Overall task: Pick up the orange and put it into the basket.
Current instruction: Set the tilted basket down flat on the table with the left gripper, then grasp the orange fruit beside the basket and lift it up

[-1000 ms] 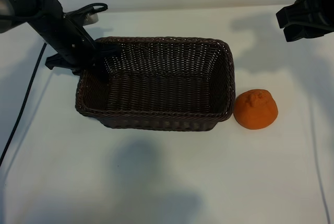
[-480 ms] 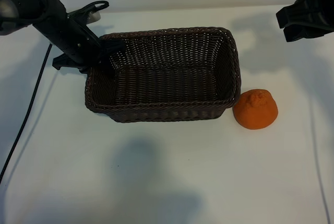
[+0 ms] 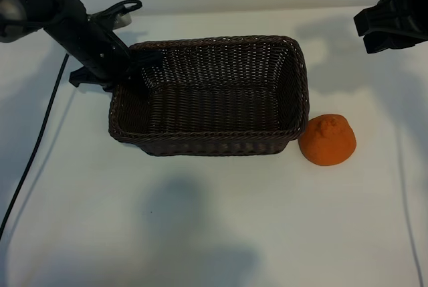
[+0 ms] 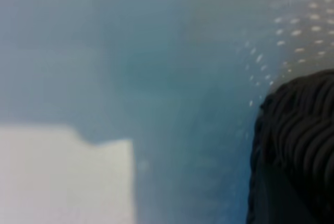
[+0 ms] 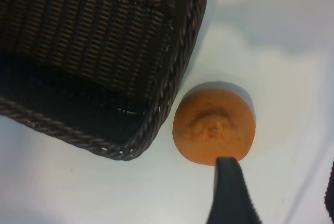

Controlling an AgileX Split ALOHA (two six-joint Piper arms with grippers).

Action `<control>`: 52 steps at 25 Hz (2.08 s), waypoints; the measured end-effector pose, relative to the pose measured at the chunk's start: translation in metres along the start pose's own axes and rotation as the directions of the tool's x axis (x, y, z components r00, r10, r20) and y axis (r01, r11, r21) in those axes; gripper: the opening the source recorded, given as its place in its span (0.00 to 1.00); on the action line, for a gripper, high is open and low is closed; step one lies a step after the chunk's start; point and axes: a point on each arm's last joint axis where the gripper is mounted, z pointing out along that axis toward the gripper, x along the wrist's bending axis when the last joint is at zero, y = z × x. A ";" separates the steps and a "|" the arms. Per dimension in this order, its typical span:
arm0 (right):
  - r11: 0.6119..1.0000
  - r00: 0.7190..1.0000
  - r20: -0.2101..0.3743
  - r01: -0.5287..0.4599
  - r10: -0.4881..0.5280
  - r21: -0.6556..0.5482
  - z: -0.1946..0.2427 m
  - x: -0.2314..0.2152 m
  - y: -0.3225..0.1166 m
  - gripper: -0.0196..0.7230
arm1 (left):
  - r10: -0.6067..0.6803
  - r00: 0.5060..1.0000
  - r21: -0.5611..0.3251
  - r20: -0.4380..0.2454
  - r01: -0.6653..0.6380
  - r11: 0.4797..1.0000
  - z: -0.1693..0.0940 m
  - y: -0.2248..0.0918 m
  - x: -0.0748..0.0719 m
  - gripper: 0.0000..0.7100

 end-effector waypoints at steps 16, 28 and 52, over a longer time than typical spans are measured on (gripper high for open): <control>1.000 1.000 0.000 0.000 0.000 -0.011 0.000 0.000 0.001 0.61 | 0.014 1.000 0.010 0.005 -0.015 1.000 -0.004 0.005 -0.003 0.32; 1.000 1.000 0.000 0.000 0.000 -0.011 0.000 0.000 0.001 0.61 | 0.005 1.000 0.007 0.014 -0.005 1.000 -0.005 0.006 -0.004 0.51; 1.000 1.000 0.000 0.000 0.000 -0.011 0.000 0.000 0.001 0.61 | -0.015 1.000 0.071 0.014 0.014 0.997 -0.006 0.000 -0.001 0.56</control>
